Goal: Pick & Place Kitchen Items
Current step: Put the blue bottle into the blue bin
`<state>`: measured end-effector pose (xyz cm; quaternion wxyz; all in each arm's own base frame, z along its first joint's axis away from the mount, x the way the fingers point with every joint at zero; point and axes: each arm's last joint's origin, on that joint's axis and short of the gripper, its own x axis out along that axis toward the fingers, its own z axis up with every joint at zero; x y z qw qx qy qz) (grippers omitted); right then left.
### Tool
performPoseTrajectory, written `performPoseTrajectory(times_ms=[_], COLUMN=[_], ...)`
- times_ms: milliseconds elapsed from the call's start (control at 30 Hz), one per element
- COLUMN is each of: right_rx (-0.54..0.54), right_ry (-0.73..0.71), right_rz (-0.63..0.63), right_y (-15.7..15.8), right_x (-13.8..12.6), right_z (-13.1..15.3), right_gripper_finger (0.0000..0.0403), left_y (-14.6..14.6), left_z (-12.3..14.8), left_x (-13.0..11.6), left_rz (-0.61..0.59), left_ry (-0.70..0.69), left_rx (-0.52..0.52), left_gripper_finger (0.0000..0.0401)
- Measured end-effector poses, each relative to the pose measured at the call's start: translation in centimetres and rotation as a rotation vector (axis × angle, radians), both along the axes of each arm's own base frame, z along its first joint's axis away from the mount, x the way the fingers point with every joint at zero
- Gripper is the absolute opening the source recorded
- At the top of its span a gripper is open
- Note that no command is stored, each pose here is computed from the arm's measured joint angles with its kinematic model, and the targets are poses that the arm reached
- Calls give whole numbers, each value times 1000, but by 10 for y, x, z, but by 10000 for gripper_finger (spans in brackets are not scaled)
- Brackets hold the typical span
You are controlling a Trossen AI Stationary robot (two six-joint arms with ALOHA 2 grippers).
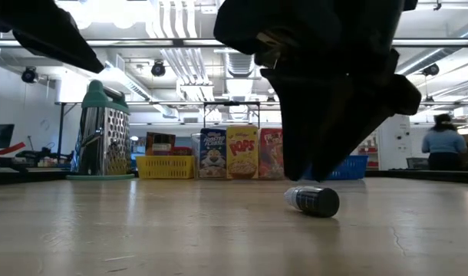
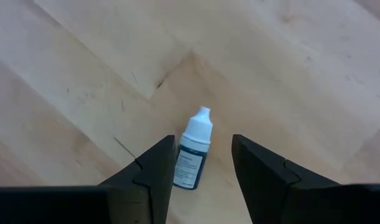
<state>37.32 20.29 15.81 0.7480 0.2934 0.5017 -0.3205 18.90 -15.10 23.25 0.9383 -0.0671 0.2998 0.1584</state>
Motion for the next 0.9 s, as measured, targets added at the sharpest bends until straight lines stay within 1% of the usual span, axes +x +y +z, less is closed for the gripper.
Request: performPoseTrajectory(times_ms=[100, 300, 400, 700, 800, 900], right_rx=[27, 43, 42, 51, 62, 64], right_ry=[7, 1, 15, 7, -5, 1], right_rz=[17, 34, 32, 24, 22, 16], right_y=[-3, -6, -8, -10, -11, -12], right_x=[3, 7, 5, 4, 5, 3], right_z=[-1, -3, -7, -14, -18, -21], right_gripper_finger=[145, 133, 133, 153, 149, 135], left_y=[0, 0, 0, 0, 0, 0], left_z=[0, 0, 0, 0, 0, 0], left_x=[0, 0, 0, 0, 0, 0], left_rz=[-5, -6, -6, -6, -6, -5], left_ry=[7, 8, 8, 7, 6, 5], left_rx=[-8, -8, -8, -9, -10, -10], left_gripper_finger=[195, 195, 195, 195, 195, 195])
